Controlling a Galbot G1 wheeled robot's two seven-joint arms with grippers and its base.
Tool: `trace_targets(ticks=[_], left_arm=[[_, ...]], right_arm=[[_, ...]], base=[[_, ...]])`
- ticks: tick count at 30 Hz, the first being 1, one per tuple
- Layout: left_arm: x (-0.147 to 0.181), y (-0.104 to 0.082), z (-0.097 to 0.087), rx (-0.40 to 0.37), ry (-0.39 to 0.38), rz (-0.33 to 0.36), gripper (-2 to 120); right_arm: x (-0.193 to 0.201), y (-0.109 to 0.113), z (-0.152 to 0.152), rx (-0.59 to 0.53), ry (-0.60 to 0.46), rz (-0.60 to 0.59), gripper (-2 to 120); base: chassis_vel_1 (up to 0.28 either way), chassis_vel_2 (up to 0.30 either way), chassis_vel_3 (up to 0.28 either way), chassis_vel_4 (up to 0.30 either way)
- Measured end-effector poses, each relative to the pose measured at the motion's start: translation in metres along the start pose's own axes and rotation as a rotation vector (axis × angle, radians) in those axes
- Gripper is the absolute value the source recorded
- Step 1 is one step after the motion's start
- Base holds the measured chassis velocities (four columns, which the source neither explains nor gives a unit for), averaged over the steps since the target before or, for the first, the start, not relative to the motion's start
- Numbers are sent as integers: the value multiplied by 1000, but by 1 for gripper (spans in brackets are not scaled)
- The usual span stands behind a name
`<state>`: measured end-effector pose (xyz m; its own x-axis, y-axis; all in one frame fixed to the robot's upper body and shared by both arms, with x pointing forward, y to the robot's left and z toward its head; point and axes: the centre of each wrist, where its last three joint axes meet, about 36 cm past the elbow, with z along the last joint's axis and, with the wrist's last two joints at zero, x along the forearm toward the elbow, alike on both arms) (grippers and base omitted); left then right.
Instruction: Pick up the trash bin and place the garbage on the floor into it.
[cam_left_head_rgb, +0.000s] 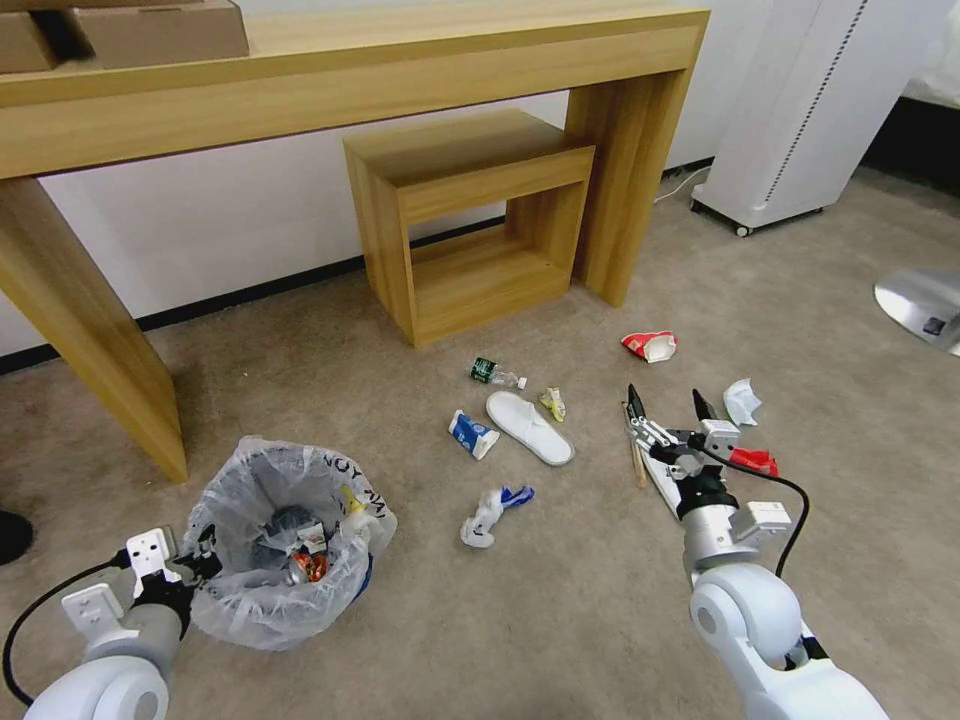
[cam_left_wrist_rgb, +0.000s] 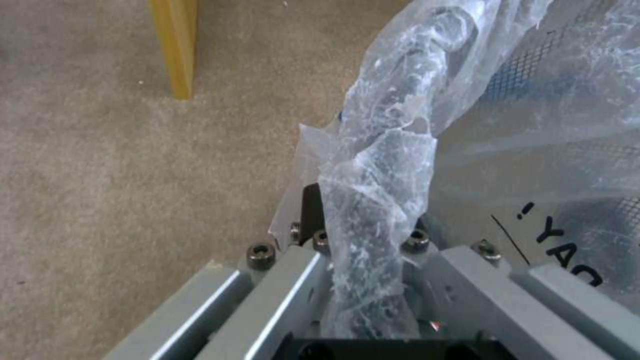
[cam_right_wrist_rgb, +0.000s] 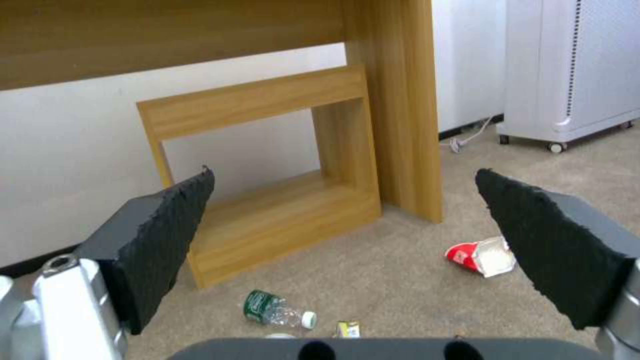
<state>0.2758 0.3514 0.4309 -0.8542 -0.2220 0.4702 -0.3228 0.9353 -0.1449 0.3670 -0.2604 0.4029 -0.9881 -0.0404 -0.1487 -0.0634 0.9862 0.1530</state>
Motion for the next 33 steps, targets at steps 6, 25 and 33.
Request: trace_targets(ticks=[6,25,33], left_arm=[[0,-1,2,4,-3,1,1],[-4,-1,6,12,-12,-3,1],[-8,-2,10,14,-10,-7,1]], right_arm=[[0,2,-2,2,8,-3,100],[-4,12,4,-22,46,9,100],[-13,46,-1,-208,334,50,100]], base=[[-67,62,70,-71],[-74,69,66,-70],[0,0,0,0]])
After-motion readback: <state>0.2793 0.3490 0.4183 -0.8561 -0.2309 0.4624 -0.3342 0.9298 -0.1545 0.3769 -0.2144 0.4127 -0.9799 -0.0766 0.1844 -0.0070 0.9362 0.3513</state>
